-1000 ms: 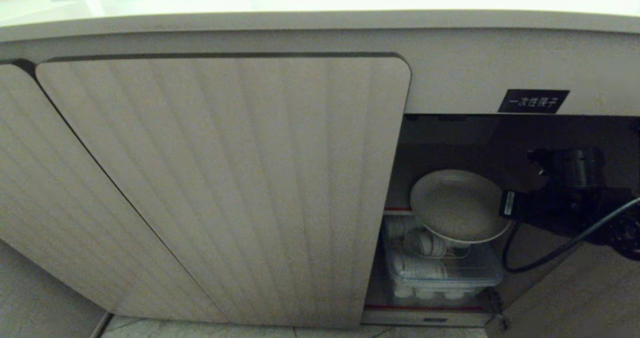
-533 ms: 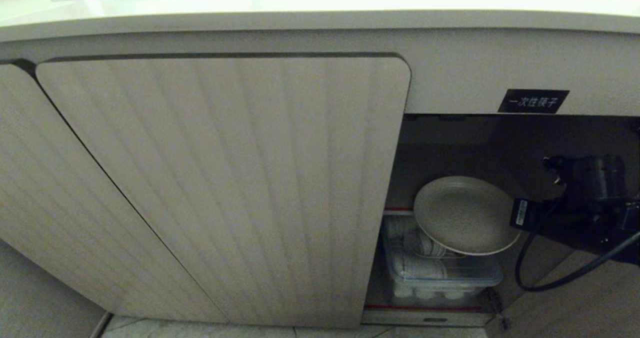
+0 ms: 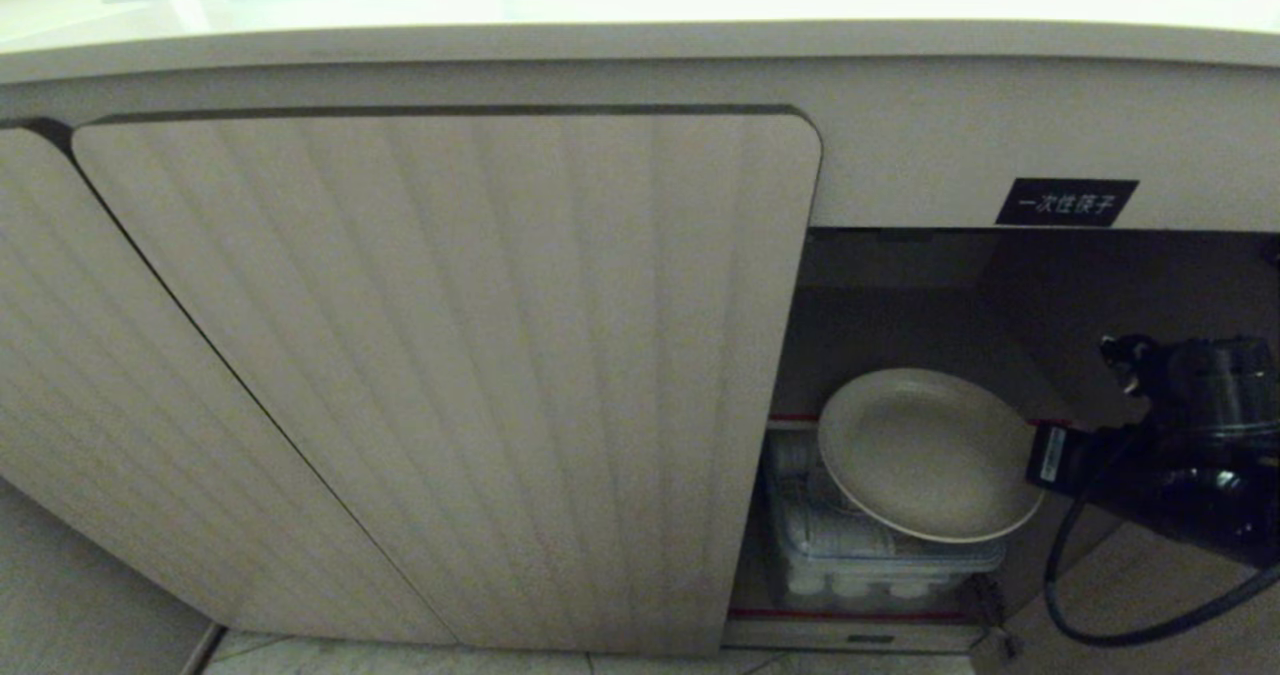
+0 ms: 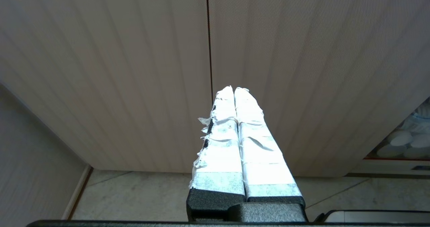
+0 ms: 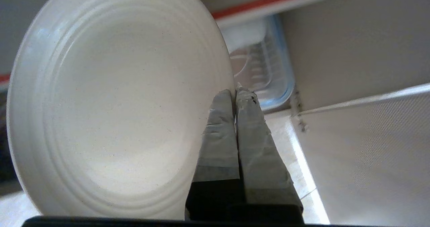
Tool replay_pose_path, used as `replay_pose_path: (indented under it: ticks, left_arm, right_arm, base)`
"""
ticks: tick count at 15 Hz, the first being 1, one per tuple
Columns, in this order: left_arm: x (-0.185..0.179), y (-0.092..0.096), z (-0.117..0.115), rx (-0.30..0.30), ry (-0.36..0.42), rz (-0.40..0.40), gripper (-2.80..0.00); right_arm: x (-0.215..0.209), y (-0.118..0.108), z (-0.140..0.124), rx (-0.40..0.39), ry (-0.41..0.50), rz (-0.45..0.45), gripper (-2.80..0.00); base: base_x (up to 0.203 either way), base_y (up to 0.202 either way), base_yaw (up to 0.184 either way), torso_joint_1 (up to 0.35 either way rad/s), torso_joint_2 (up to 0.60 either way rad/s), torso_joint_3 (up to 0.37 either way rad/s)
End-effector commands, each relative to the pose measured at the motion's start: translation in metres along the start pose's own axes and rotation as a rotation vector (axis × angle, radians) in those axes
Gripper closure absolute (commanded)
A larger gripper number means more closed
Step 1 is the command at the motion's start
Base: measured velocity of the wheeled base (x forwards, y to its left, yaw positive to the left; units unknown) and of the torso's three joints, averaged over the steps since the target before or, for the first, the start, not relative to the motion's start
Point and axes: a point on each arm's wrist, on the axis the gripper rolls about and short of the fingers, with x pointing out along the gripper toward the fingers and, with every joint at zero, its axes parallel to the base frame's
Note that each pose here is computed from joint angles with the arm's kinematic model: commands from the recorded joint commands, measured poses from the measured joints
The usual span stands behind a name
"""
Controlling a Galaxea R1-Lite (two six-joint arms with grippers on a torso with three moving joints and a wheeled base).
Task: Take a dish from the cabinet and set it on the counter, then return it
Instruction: Take the plate from the cabinet, then place it on the table
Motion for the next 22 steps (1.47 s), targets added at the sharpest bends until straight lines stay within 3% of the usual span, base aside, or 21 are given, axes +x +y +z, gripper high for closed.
replay_pose_path:
  ticks: [1, 11, 22]
  left_arm:
    - [0.0, 0.0, 0.0, -0.001, 0.0, 0.0, 0.0]
    - [0.0, 0.0, 0.0, -0.001, 0.0, 0.0, 0.0]
    - [0.0, 0.0, 0.0, -0.001, 0.0, 0.0, 0.0]
  right_arm:
    - [-0.012, 0.0, -0.007, 0.0, -0.002, 0.018, 0.0]
    - [-0.053, -0.011, -0.056, -0.067, 0.066, 0.081, 0.0]
    - [-0.073, -0.012, -0.09, -0.089, 0.145, 0.165, 0.0]
  base:
    - [0.0, 0.0, 0.0, 0.0, 0.0, 0.0]
    - [0.0, 0.0, 0.0, 0.0, 0.0, 0.0]
    - [0.0, 0.0, 0.0, 0.0, 0.0, 0.0]
